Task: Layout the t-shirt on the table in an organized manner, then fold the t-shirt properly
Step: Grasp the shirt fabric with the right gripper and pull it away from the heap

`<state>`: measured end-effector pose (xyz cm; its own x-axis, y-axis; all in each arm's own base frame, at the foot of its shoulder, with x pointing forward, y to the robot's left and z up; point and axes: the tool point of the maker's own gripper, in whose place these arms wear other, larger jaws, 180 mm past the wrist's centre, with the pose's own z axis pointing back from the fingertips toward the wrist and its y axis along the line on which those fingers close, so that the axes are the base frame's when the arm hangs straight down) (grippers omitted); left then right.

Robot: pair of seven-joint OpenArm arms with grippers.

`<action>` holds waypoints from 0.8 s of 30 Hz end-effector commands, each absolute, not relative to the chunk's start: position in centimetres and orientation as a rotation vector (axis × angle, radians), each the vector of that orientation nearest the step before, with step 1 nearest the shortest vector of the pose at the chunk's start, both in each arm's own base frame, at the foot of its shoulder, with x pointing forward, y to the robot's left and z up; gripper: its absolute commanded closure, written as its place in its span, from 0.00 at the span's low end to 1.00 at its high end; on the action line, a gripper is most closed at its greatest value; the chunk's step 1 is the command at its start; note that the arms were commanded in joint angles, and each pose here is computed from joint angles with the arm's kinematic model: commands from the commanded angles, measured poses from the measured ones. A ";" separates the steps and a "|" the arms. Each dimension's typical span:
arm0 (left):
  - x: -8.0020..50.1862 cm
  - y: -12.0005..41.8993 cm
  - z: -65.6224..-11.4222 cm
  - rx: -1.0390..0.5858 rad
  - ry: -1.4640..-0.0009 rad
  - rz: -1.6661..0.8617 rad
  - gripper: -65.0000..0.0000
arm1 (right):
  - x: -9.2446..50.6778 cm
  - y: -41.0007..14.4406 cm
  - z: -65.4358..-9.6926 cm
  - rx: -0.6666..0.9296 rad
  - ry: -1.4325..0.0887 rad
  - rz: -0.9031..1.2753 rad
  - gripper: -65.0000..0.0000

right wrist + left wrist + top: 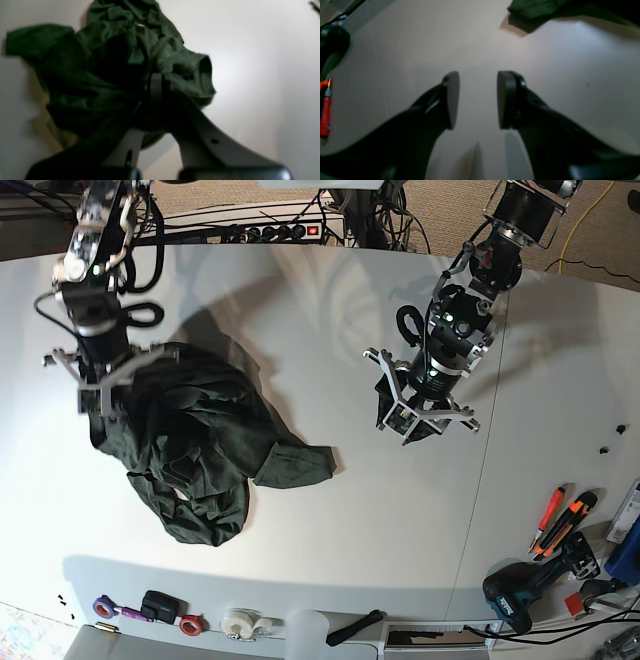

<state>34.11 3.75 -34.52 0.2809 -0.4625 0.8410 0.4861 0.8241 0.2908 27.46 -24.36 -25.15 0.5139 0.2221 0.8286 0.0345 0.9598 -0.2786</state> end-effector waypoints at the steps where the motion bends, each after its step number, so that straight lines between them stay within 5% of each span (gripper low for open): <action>1: 34.9 3.6 -32.9 -0.024 -1.176 -0.636 0.60 | 27.2 -24.3 -24.1 -0.295 -1.055 0.129 1.00; 9: 34.8 3.6 -33.1 -0.023 -1.168 -0.638 0.60 | 22.7 -25.2 -27.6 -0.347 -0.868 0.155 1.00; 18: 34.7 3.5 -33.1 -0.030 -1.165 -0.649 0.60 | 19.8 -31.0 -26.3 -0.711 -0.785 0.076 1.00; 24: 34.3 2.7 -33.3 -0.078 -1.150 -0.669 0.60 | 18.9 -32.5 -25.7 -0.795 -0.758 0.013 1.00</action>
